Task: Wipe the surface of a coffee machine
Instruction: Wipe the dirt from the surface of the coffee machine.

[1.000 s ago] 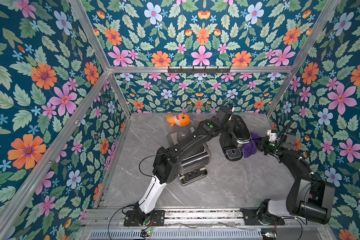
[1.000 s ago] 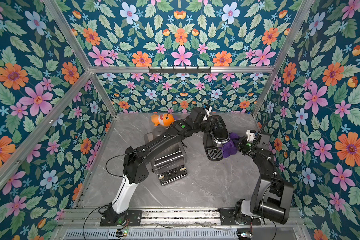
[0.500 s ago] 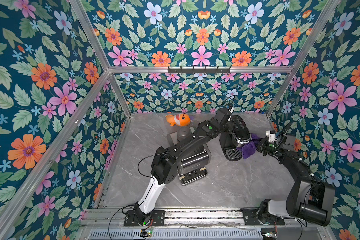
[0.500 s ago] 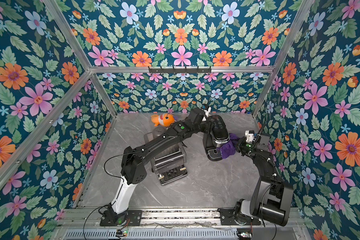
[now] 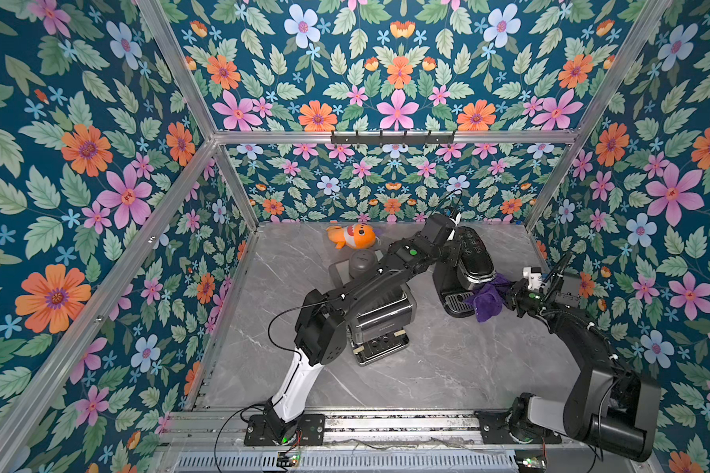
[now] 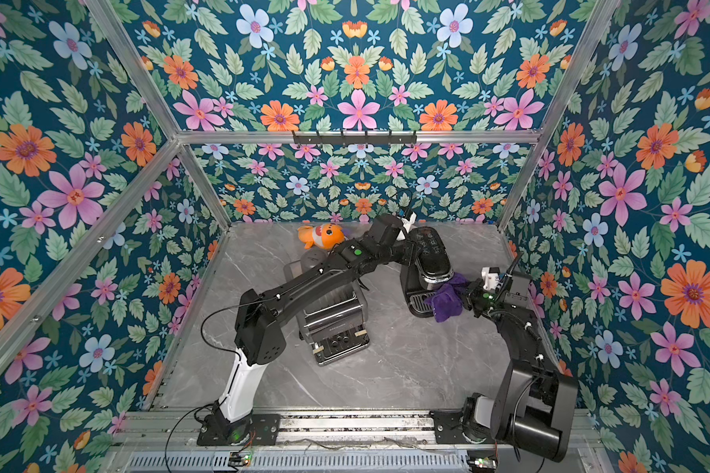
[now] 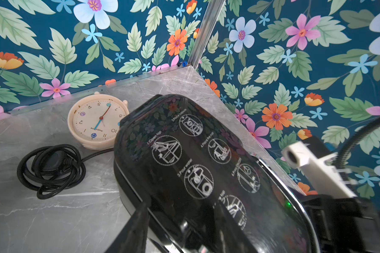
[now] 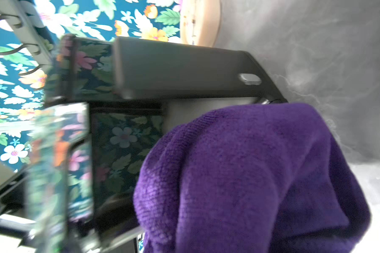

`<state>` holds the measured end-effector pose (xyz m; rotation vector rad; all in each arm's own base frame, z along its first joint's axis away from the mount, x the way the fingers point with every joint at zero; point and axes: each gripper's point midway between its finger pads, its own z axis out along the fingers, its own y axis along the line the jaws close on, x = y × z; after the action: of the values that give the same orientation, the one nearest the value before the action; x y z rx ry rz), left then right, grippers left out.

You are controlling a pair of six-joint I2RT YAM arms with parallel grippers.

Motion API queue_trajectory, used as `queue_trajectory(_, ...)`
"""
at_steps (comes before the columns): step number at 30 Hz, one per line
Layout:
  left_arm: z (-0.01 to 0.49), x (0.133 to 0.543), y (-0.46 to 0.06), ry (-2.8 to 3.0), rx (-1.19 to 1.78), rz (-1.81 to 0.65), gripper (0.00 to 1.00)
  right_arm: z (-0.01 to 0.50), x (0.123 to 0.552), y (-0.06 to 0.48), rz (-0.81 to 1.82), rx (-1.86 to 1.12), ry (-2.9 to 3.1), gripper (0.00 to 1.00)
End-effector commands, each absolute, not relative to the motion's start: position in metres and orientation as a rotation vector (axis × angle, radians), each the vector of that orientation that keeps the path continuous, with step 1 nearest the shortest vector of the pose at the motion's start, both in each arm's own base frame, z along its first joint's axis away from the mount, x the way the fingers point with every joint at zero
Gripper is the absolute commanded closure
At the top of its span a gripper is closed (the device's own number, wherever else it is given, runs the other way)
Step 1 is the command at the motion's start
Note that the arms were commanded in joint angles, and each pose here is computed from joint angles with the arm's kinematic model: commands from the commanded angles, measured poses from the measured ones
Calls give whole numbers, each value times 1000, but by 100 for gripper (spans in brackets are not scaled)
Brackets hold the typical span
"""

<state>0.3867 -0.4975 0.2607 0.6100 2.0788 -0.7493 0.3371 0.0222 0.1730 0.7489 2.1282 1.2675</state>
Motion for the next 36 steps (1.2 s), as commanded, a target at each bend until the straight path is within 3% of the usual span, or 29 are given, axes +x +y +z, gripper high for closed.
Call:
queue_trajectory(1, 246, 379, -493, 2140, 648, -728, 51, 186, 337, 21, 1239, 730, 2107, 100)
queue_trajectory(14, 240, 376, -496, 2158, 643, -765, 51, 153, 339, 25, 1320, 867, 2000, 100)
queue_trajectory(21, 238, 376, -497, 2162, 645, -768, 51, 160, 359, 36, 1391, 794, 1928, 100)
queue_trajectory(36, 232, 373, -497, 2181, 654, -776, 52, 116, 390, 39, 1612, 812, 1779, 100)
